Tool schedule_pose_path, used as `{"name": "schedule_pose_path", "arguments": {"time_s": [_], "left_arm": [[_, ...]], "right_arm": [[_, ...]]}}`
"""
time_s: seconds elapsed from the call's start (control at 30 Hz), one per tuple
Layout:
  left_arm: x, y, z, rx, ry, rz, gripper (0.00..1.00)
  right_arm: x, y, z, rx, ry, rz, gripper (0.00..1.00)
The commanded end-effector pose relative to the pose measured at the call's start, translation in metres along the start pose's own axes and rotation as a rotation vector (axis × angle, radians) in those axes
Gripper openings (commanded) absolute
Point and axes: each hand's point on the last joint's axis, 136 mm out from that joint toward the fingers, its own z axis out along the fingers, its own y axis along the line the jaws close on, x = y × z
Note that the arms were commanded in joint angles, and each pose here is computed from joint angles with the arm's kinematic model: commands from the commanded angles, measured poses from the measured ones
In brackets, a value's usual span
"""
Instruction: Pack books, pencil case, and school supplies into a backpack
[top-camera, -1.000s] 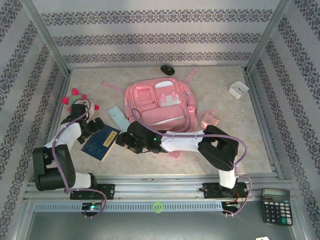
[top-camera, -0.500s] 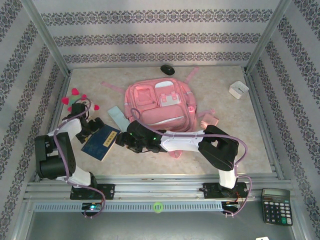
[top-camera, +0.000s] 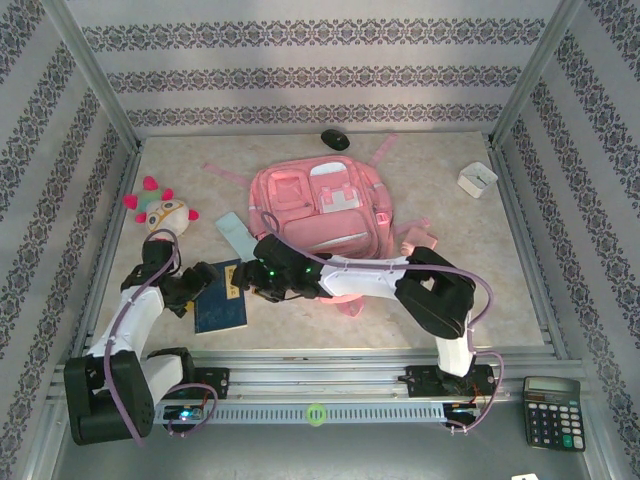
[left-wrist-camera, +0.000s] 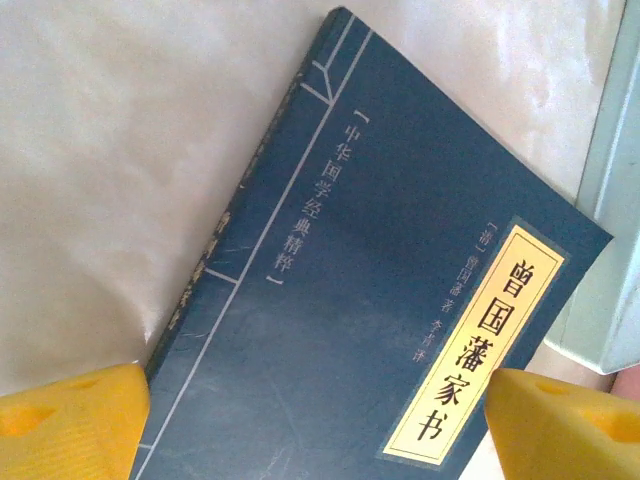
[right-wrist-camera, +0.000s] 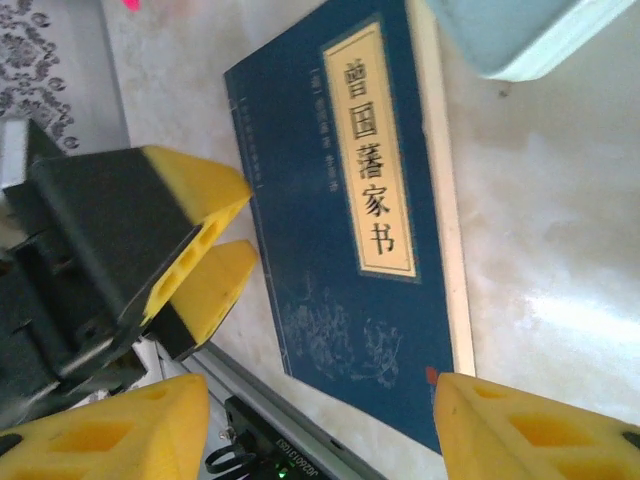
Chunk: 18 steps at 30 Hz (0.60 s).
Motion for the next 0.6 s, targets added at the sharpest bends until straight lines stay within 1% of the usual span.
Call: {"name": "schedule_pose_path", "arguments": {"time_s": [0.0, 0.17, 0.3, 0.37, 0.43, 0.57], "left_arm": [[0.022, 0.006, 0.007, -0.044, 0.113, -0.037, 0.88], [0.033, 0.011, 0.017, -0.07, 0.155, -0.029, 0.89], [0.041, 0.009, 0.021, -0.058, 0.182, -0.012, 0.86], [0.044, 0.008, 0.022, -0.054, 0.198, -0.009, 0.85], [0.048, 0.005, 0.022, -0.031, 0.211, -0.012, 0.82], [0.052, -0.005, 0.019, 0.026, 0.231, -0.017, 0.78]], "right_arm": [[0.003, -0.011, 0.011, 0.036, 0.06, 0.018, 0.61], [0.001, -0.022, 0.017, 0.093, 0.082, 0.013, 0.6], [-0.005, -0.037, 0.026, 0.135, 0.076, 0.022, 0.59], [-0.006, -0.036, 0.031, 0.134, 0.082, 0.014, 0.56], [-0.006, -0.03, 0.037, 0.124, 0.091, 0.002, 0.53], [-0.007, -0.031, 0.045, 0.127, 0.102, 0.001, 0.43]]}}
